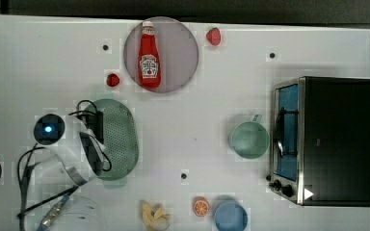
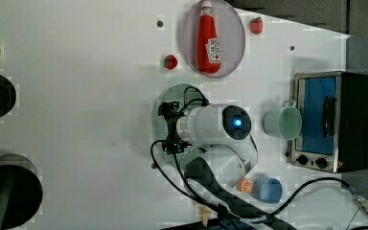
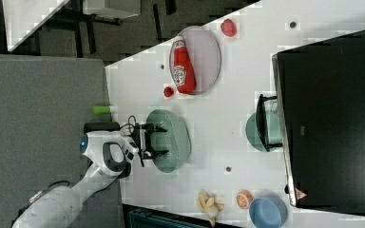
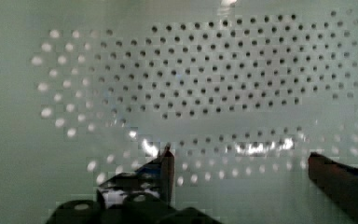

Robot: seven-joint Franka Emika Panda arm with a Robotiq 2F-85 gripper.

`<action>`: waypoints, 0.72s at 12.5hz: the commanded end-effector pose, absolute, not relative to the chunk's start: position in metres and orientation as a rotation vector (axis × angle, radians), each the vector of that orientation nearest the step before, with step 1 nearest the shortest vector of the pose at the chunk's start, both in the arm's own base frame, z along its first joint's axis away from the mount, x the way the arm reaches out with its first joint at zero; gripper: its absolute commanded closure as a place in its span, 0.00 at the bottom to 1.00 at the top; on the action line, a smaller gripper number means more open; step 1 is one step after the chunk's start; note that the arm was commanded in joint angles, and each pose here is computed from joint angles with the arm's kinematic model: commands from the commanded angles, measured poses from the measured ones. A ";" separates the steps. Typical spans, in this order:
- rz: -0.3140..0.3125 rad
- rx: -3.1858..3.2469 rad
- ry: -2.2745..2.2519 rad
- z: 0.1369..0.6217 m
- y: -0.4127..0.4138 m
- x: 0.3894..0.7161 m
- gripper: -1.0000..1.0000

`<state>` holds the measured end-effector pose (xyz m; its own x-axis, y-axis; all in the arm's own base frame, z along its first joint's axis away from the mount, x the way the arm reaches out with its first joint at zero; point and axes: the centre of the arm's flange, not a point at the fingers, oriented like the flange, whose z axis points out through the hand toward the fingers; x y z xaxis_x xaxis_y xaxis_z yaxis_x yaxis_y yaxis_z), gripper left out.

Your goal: Drag strainer right to left.

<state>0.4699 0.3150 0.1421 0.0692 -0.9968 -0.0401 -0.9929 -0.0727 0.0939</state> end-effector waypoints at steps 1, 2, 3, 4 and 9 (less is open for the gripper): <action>-0.160 2.206 -2.215 0.148 0.333 0.484 0.00; -0.176 2.201 -2.225 0.148 0.340 0.484 0.00; -0.185 2.205 -2.229 0.148 0.348 0.485 0.00; -0.189 2.212 -2.225 0.147 0.354 0.484 0.00; -0.234 2.223 -2.241 0.146 0.384 0.479 0.00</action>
